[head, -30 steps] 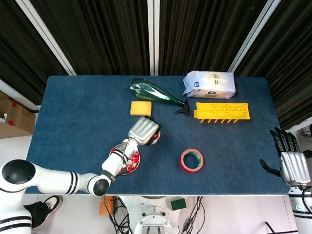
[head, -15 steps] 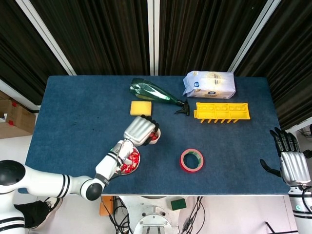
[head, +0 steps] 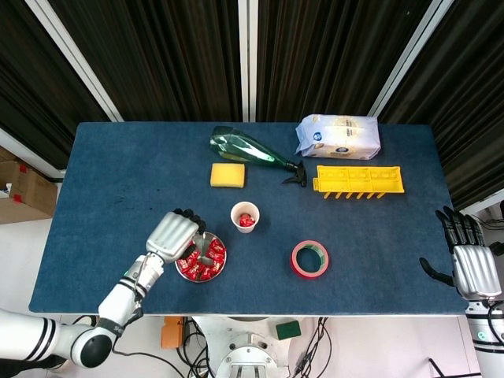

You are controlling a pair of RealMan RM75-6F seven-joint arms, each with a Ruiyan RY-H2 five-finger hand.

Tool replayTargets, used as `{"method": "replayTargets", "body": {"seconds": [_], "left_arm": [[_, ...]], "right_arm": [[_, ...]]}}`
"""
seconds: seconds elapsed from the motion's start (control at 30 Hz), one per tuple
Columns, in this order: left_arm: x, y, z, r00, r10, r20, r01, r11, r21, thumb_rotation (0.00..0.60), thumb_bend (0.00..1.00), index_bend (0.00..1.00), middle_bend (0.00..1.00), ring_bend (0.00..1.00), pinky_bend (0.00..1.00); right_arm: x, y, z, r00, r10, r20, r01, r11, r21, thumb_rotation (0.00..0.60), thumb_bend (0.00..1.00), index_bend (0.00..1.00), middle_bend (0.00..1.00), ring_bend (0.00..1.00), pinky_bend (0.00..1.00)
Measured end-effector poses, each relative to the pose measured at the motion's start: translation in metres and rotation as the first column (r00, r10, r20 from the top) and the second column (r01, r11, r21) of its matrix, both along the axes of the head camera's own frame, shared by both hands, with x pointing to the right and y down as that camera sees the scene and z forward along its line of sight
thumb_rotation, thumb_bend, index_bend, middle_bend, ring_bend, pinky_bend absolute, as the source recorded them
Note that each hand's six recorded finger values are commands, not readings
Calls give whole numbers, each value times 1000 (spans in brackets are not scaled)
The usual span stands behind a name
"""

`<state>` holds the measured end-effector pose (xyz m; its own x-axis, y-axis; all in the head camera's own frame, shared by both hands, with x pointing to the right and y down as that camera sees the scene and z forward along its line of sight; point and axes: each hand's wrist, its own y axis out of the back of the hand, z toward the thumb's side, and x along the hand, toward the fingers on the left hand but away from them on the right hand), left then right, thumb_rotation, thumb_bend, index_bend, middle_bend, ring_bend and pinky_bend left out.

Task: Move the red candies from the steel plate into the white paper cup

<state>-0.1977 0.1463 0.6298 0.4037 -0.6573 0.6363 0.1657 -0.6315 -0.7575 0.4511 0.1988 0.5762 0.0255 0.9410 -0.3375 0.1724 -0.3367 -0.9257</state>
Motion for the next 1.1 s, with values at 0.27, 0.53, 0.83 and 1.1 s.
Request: {"method": "replayTargets", "body": {"seconds": [0.27, 0.53, 0.83, 1.1], "left_arm": [[-16, 29, 19, 999, 35, 1, -35, 999, -16, 600, 325, 332, 307, 165, 292], [-20, 49, 36, 996, 85, 5, -84, 996, -20, 600, 326, 259, 232, 128, 282], [-23, 52, 46, 996, 92, 0, -92, 996, -11, 600, 326, 199, 171, 107, 278], [-29, 51, 55, 995, 91, 34, -90, 996, -28, 600, 326, 193, 166, 107, 267]], "right_arm": [[-2, 2, 0, 1000, -9, 1, 9, 1000, -3, 600, 233, 0, 14, 0, 0], [-3, 2, 2, 1000, -13, -3, 13, 1000, -7, 600, 233, 0, 14, 0, 0], [-3, 2, 4, 1000, -12, -8, 12, 1000, -11, 600, 233, 0, 14, 0, 0], [-3, 2, 4, 1000, -9, -9, 9, 1000, -12, 600, 233, 0, 14, 0, 0]]}}
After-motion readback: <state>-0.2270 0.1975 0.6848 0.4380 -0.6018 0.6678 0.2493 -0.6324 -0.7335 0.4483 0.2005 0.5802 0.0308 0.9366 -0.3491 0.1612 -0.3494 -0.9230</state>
